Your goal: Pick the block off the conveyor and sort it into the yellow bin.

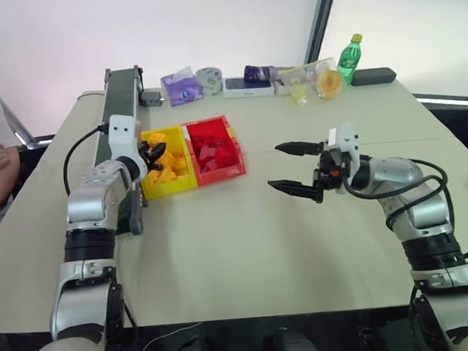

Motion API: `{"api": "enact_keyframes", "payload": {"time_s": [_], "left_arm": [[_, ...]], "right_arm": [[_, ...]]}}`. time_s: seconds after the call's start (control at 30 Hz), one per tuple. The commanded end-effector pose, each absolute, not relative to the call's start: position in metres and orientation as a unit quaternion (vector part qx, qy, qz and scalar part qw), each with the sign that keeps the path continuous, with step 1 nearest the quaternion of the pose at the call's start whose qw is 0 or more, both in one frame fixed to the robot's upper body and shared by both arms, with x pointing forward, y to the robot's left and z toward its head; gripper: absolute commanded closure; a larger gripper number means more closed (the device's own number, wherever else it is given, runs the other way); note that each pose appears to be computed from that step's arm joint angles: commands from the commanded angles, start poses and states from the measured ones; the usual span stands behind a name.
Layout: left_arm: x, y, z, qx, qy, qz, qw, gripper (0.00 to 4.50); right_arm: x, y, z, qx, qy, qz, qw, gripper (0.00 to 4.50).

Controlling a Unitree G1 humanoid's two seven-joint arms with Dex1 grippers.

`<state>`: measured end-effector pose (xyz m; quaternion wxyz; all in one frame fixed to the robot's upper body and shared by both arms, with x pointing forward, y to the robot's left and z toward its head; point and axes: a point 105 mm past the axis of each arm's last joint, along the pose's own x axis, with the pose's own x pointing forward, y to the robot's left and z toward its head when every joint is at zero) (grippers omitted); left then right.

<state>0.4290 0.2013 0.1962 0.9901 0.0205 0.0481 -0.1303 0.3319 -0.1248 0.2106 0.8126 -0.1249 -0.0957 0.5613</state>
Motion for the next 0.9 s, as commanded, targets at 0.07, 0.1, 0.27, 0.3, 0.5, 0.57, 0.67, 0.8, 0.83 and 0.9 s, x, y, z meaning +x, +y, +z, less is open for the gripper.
{"api": "enact_keyframes", "payload": {"time_s": [0.07,0.1,0.27,0.3,0.5,0.57,0.67,0.8,0.83,0.9], "left_arm": [[0.428,0.201,0.221,0.027,0.001,-0.126,0.992,0.83],[0.427,0.201,0.222,0.027,-0.001,-0.128,0.991,0.33],[0.411,0.208,0.24,0.017,-0.034,-0.136,0.99,0.05],[0.405,0.211,0.242,0.016,-0.039,-0.138,0.99,0.05],[0.353,0.244,0.27,0.02,-0.091,-0.142,0.986,0.05],[0.337,0.254,0.274,0.029,-0.096,-0.148,0.984,0.05],[0.321,0.268,0.275,0.045,-0.095,-0.141,0.984,0.05],[0.304,0.279,0.271,0.043,-0.089,-0.143,0.985,0.05],[0.3,0.282,0.267,0.037,-0.084,-0.142,0.986,0.05],[0.292,0.292,0.255,0.054,-0.073,-0.134,0.987,0.05]], "right_arm": [[0.329,-0.128,0.225,-0.137,-0.122,0.555,0.811,0.0],[0.329,-0.129,0.225,-0.137,-0.122,0.555,0.811,0.0],[0.329,-0.129,0.224,-0.138,-0.119,0.557,0.81,0.0],[0.329,-0.13,0.224,-0.139,-0.119,0.557,0.81,0.0],[0.331,-0.13,0.223,-0.139,-0.117,0.559,0.809,0.0],[0.332,-0.129,0.224,-0.139,-0.119,0.561,0.808,0.0],[0.333,-0.129,0.224,-0.138,-0.119,0.562,0.807,0.0],[0.333,-0.129,0.223,-0.137,-0.118,0.563,0.806,0.0],[0.333,-0.129,0.222,-0.136,-0.117,0.564,0.806,0.0],[0.334,-0.129,0.222,-0.136,-0.115,0.566,0.805,0.0]]}}
